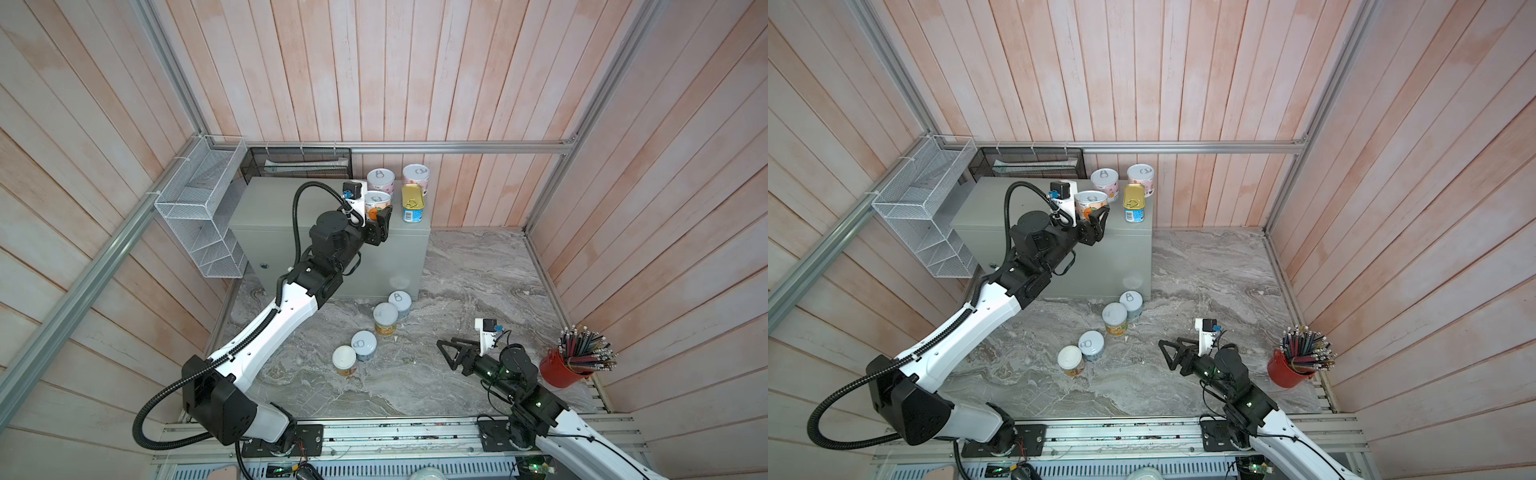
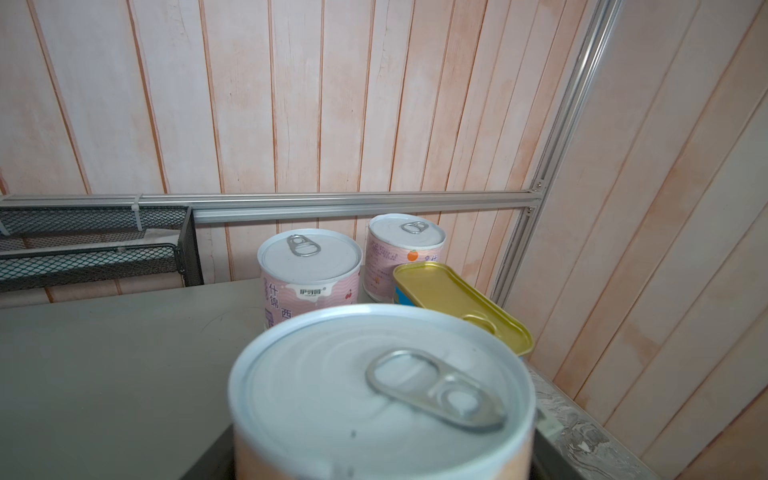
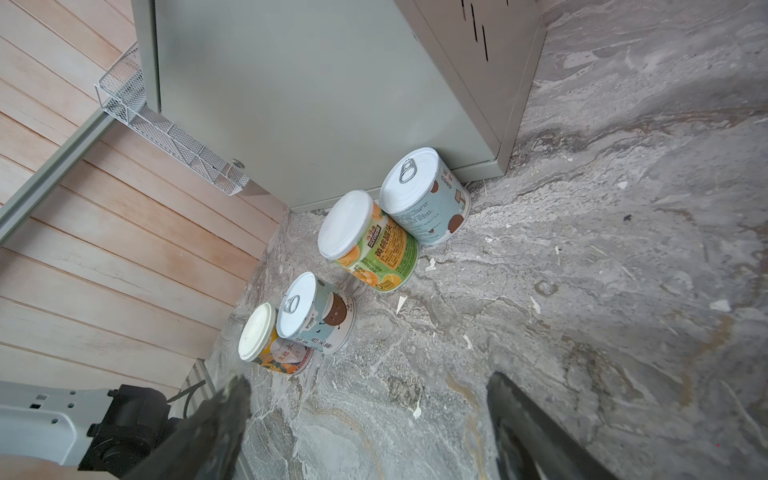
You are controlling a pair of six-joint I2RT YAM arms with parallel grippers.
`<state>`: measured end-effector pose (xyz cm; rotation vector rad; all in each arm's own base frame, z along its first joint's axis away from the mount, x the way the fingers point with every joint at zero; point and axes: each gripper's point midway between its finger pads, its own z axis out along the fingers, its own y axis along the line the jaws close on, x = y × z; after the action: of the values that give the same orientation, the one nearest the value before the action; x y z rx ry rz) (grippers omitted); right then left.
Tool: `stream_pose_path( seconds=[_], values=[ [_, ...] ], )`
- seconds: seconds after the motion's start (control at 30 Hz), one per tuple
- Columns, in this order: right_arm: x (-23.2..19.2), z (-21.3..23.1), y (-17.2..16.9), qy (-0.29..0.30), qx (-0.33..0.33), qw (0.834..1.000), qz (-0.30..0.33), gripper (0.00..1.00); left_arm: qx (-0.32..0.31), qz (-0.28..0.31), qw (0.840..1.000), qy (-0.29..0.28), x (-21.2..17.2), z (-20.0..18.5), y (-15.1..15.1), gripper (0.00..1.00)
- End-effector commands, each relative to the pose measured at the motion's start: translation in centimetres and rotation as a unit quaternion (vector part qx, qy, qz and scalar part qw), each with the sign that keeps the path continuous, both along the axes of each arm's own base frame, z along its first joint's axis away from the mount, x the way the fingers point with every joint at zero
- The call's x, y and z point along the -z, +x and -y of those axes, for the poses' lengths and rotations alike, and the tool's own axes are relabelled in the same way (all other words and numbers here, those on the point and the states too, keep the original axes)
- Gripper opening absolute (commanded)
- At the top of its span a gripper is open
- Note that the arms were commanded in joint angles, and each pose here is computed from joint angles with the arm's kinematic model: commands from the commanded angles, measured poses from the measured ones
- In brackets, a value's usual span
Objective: Place and organize the canned foods onto the counter
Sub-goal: 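Carry the orange-labelled can with the left gripper over the cabinet top, then lower the can beside the pink cans and open the left gripper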
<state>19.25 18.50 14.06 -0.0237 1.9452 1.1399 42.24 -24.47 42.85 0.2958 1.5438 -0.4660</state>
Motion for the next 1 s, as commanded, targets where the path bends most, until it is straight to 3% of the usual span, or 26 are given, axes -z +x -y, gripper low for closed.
stream_pose_path(
  seconds=[0.0,0.4,0.97],
  values=[
    [0.5,0.2,0.0,-0.001,0.004,1.0,-0.003,0.89,0.006,0.055,0.998,-0.02,-3.8,0.3,0.3,0.46],
    [1.4,0.4,0.0,-0.009,0.011,1.0,-0.01,0.89,0.004,0.023,1.0,0.0,-0.8,1.3,3.3,0.46],
    [1.5,0.6,0.2,-0.02,0.017,1.0,-0.013,0.89,-0.001,0.018,1.0,0.014,1.0,2.2,5.2,0.49]
  ],
)
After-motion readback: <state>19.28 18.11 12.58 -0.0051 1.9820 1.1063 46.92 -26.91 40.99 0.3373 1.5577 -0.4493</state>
